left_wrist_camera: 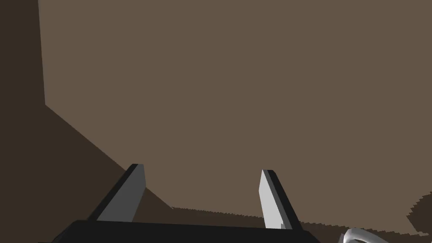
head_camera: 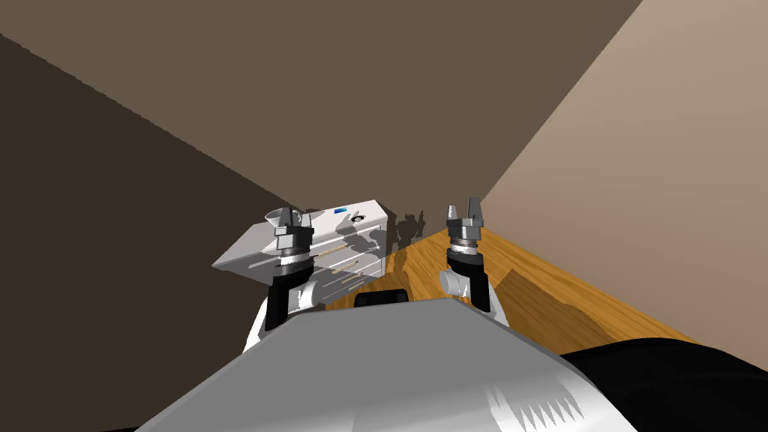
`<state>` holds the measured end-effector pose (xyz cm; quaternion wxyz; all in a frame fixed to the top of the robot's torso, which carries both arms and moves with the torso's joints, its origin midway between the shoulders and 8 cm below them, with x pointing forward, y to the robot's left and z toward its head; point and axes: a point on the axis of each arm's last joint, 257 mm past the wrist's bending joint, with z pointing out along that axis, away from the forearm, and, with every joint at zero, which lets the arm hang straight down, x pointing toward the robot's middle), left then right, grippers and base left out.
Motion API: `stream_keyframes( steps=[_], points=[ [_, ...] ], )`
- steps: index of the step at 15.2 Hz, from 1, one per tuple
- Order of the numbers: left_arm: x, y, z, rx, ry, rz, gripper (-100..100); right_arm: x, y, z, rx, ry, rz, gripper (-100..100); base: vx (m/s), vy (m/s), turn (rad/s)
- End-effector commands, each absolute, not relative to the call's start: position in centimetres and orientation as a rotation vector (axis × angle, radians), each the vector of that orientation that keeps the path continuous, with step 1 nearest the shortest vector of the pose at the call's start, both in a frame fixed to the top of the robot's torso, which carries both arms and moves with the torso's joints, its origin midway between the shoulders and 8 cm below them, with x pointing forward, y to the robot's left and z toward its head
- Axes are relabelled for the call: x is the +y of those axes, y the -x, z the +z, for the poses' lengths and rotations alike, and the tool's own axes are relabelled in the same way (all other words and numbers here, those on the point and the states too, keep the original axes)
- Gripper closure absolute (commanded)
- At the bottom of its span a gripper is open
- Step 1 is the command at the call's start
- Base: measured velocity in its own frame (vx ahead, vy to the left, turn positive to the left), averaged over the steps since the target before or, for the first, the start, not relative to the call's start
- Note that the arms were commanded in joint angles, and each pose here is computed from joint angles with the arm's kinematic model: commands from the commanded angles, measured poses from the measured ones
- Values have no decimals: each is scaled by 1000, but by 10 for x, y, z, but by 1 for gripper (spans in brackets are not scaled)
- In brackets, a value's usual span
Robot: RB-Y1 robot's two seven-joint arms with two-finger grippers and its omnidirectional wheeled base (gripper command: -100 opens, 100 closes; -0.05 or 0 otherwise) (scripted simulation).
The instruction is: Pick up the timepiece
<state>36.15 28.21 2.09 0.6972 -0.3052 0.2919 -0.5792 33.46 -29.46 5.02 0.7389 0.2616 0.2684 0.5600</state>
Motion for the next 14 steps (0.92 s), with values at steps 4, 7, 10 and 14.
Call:
stream_keyframes(
  steps=[4,7,10,14],
  points=[
    [271,-387,15,751,661,-1315,-100,-295,-335,50,589,-574,1229,0,-7,5,-23],
    [267,-407,12,799,675,-1329,-100,-295,-335,50,589,-574,1229,0,-16,15,-30],
    [265,-419,9,824,688,-1335,-100,-295,-335,50,589,-574,1229,0,-13,11,-24],
    [260,-445,5,875,725,-1348,-100,-295,-335,50,589,-574,1229,0,-16,12,-33]
  ],
)
